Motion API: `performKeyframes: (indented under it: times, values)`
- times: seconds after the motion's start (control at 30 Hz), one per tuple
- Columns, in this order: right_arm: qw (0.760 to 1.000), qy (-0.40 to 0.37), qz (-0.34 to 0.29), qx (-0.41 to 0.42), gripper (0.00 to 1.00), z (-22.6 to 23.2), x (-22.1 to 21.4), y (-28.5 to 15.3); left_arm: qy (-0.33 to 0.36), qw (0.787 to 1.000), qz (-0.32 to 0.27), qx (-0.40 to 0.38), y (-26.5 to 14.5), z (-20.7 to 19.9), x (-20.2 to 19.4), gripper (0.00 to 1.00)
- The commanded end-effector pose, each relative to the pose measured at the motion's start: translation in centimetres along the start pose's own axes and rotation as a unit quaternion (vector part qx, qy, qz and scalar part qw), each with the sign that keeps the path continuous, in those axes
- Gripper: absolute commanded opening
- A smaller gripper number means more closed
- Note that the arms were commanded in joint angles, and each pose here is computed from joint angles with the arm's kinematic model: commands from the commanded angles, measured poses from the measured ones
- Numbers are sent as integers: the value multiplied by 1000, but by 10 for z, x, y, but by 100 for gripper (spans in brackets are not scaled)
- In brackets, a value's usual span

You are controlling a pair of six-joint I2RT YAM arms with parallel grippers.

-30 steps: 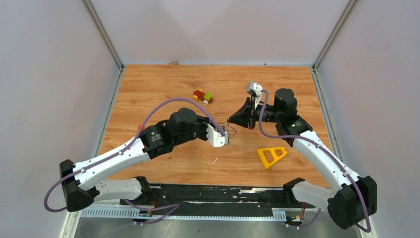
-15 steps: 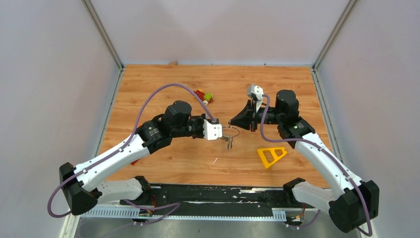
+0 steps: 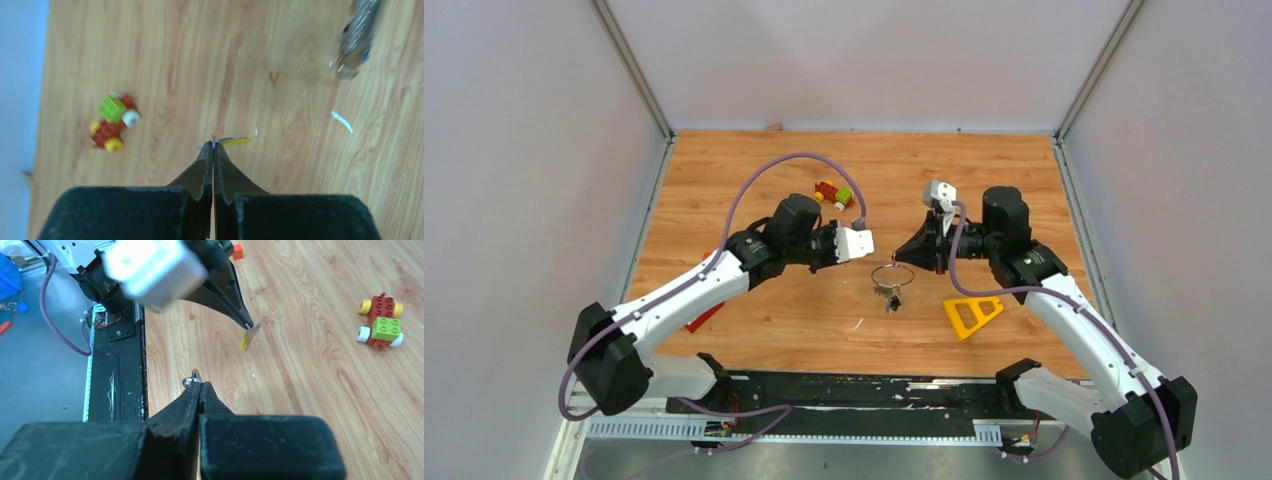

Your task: Put the keys on the keyring

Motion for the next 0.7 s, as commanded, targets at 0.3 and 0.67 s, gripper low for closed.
performKeyframes:
  times: [0.3, 0.67]
  values:
    - [999, -34, -2, -30, 0, 6, 4, -12, -153, 963, 202, -96, 57, -28, -115, 5]
    - [999, -22, -1, -40, 0, 2, 4, -12, -137, 973, 168, -77, 52, -6, -97, 66]
Point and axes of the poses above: each gripper's point midway between its finger pads, its own y axis out along the fingers, its own z axis along the line the jaws close on, x = y × z, the point moved 9 cm from there along -y, back along the fingers, and after that the axes turned 7 degrees about -y, right-handed, at the moved point
